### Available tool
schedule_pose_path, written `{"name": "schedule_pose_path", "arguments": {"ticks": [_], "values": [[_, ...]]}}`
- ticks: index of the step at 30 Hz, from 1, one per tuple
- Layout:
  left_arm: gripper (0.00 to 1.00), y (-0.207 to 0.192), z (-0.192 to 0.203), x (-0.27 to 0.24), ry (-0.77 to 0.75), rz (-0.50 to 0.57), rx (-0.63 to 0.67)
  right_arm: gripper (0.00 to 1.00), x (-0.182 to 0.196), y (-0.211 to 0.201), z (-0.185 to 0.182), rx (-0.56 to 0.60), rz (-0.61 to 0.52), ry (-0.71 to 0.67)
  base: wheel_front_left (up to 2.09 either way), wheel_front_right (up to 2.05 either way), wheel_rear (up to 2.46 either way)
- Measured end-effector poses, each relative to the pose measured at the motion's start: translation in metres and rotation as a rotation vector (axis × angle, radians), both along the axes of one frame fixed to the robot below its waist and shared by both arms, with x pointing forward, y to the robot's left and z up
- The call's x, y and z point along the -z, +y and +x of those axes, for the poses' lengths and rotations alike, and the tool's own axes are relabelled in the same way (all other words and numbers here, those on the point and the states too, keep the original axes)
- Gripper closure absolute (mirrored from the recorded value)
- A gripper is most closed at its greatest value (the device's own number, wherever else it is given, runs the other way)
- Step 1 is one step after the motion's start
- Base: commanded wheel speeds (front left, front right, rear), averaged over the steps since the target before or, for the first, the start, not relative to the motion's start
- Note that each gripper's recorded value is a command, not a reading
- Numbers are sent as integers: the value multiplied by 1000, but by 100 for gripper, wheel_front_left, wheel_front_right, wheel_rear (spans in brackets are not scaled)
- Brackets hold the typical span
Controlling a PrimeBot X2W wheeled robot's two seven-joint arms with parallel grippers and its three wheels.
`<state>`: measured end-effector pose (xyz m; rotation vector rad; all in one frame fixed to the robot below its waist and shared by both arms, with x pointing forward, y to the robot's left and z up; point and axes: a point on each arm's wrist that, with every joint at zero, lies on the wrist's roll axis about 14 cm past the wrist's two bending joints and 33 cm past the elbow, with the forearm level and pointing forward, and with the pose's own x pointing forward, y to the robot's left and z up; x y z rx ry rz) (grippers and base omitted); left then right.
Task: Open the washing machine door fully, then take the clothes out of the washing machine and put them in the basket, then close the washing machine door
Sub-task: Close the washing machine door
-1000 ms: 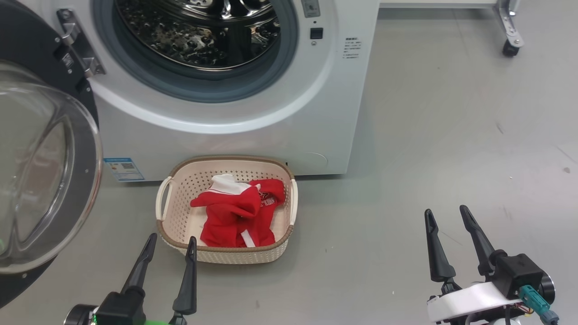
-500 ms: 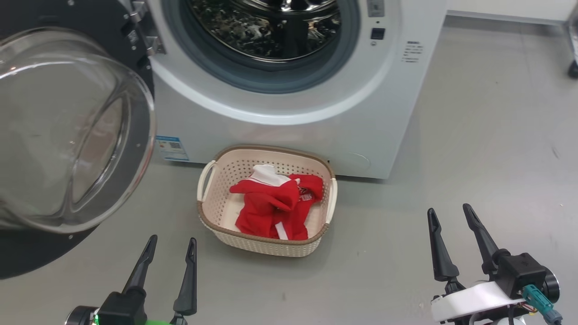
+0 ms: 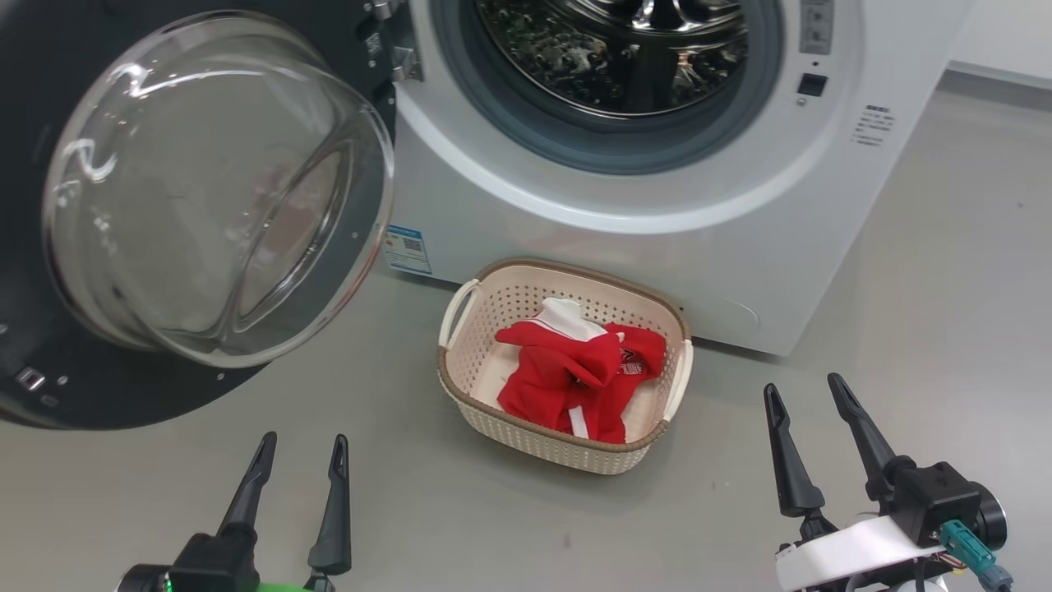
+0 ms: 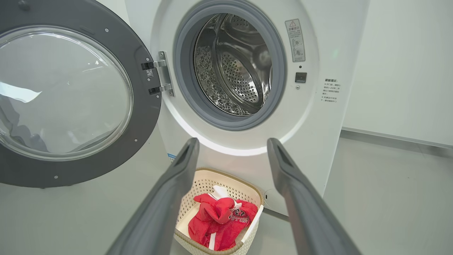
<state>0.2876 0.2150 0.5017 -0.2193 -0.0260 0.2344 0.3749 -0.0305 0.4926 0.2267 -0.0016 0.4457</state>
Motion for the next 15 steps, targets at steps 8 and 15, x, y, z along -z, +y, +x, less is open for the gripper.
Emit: {"name": "schedule_pose_path", "arguments": {"ticks": [8, 15], "values": [[0, 15, -15, 1, 1, -3, -69, 0, 0, 20, -1, -62, 1, -1, 0, 0, 0], [0, 30, -26, -1, -4, 2, -129, 0, -2, 38, -7, -122, 5, -5, 0, 0, 0]]}}
